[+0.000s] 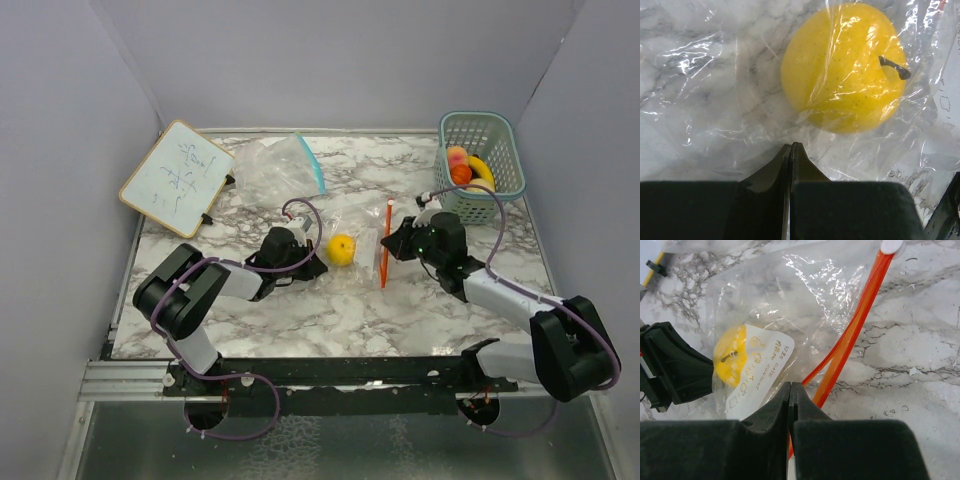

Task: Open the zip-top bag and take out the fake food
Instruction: Pick up the fake fruit from the zipper food storage bag.

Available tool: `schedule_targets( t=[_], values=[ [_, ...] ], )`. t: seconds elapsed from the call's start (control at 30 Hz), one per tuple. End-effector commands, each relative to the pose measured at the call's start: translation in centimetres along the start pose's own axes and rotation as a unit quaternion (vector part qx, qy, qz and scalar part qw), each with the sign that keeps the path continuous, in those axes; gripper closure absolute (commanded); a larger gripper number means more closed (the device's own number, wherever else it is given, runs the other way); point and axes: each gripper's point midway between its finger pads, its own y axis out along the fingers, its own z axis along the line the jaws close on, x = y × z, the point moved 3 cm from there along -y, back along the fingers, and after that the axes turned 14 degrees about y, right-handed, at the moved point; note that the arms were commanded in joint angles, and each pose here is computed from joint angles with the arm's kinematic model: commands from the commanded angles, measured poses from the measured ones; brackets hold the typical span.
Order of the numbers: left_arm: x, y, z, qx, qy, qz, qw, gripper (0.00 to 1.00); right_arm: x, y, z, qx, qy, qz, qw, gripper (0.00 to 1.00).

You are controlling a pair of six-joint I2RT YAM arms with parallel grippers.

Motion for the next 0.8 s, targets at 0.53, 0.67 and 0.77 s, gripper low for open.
schedule_targets(
  t=[0.53,0.67,0.77],
  values=[
    [-0.7,-0.1,-0.1,-0.006,0.012,0.014,1.0,1.0,-1.1,-1.3,-0.8,-0.018,-0.002,0.008,1.0,0.97],
    [-0.1,-0.1,-0.2,-0.004,0.016,0.008,1.0,1.0,-2.1,-0.9,-1.3,-0.016,0.003,0.025,1.0,0.97],
    [0.0,0.0,-0.2,-0.006,0.014,0.007,1.0,1.0,-2.8,-0.5,-1.6,-0.014,0.011,0.033,0.999,0.97]
  ],
)
